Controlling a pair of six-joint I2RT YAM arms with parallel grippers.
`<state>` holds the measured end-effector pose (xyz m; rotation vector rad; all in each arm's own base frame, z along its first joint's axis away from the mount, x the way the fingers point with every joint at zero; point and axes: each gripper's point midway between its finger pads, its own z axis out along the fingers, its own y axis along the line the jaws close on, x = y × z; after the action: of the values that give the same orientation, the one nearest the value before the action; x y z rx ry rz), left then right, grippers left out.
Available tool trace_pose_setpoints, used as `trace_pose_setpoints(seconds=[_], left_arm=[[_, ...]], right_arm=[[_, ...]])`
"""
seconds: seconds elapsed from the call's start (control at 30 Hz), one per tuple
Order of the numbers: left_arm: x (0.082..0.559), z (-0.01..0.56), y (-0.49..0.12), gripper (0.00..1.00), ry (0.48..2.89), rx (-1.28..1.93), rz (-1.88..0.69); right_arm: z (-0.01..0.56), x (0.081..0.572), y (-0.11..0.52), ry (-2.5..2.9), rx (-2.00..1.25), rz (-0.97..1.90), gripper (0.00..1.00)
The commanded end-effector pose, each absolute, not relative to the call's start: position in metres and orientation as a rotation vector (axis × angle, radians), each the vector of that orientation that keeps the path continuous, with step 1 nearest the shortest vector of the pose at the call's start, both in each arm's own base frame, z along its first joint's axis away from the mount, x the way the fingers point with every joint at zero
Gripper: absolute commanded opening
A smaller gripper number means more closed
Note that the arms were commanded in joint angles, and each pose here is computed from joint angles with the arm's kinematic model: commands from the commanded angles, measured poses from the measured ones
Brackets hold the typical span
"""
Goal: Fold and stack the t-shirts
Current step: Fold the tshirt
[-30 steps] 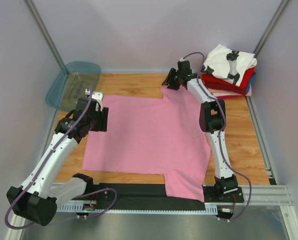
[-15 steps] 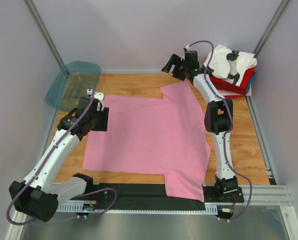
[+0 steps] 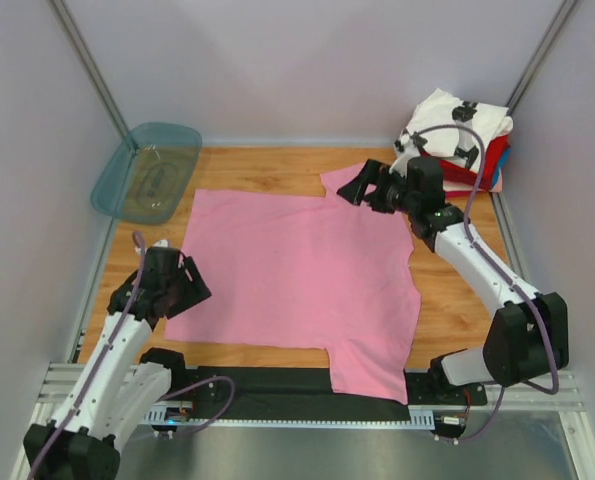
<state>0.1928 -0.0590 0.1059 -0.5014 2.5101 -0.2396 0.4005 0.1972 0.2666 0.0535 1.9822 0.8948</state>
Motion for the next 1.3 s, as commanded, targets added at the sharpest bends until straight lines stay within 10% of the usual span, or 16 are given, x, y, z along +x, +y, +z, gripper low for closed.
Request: trace_pose_setpoints(seconds=[0.0,0.57,1.27], left_arm=[[0.184,0.095,-0.067,0.73,2.441,-0.846,-0.438],[0.127,0.024,-0.038,0.64,2.677,-0.956,0.174],[0.122,0.018,-0.02,0.56,2.712,-1.065,0.347]], right_arm=[[0.217,0.371,0.209,2.075,0.048,0.963,0.91],[0.193,0.307,0.192,2.155,0.045,0.902,0.91],[0.184,0.304,0.191,2.18,0.07,0.932,0.93]])
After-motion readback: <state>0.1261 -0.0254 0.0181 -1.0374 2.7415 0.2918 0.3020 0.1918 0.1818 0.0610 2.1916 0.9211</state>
